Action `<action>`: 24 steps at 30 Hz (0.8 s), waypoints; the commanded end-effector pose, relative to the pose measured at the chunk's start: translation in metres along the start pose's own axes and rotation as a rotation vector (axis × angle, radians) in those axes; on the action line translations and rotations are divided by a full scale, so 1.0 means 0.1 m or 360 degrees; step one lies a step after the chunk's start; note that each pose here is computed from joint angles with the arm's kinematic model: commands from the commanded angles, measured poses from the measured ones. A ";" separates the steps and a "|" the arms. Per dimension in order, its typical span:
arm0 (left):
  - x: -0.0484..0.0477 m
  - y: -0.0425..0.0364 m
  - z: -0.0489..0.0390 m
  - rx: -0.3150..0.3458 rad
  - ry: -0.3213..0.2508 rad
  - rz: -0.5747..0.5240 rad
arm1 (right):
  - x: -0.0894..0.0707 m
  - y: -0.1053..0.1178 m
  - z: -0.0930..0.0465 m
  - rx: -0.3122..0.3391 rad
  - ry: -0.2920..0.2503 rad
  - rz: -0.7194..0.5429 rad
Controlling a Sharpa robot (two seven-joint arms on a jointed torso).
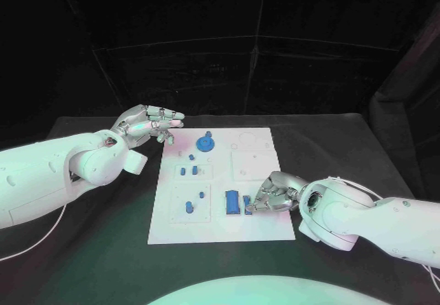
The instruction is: Assemble the parts on the task board
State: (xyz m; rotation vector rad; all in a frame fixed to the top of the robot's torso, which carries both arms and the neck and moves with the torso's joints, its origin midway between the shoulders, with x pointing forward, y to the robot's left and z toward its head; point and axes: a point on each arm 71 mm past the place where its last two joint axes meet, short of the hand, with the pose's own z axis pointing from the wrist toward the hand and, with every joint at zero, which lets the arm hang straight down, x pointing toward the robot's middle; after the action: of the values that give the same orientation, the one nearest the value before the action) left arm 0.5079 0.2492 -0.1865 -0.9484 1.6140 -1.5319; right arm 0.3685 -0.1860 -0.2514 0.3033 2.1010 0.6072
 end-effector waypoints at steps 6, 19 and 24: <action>0.013 -0.012 0.005 0.0009 0.0018 -0.0011 | 0.01 0.01 -0.01 -0.0079 0.0051 -0.0085; 0.022 -0.012 0.011 0.0010 0.0020 -0.0011 | 0.05 0.00 0.05 0.0008 0.0104 -0.0121; 0.022 -0.012 0.011 0.0010 0.0021 -0.0011 | 0.04 0.01 0.09 0.0030 0.0075 -0.0154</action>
State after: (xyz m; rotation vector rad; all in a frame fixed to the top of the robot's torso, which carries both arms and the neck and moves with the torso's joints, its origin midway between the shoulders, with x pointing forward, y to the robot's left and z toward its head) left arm 0.5080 0.2484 -0.1866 -0.9476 1.6156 -1.5334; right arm 0.3727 -0.1802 -0.2577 0.2225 2.1477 0.5836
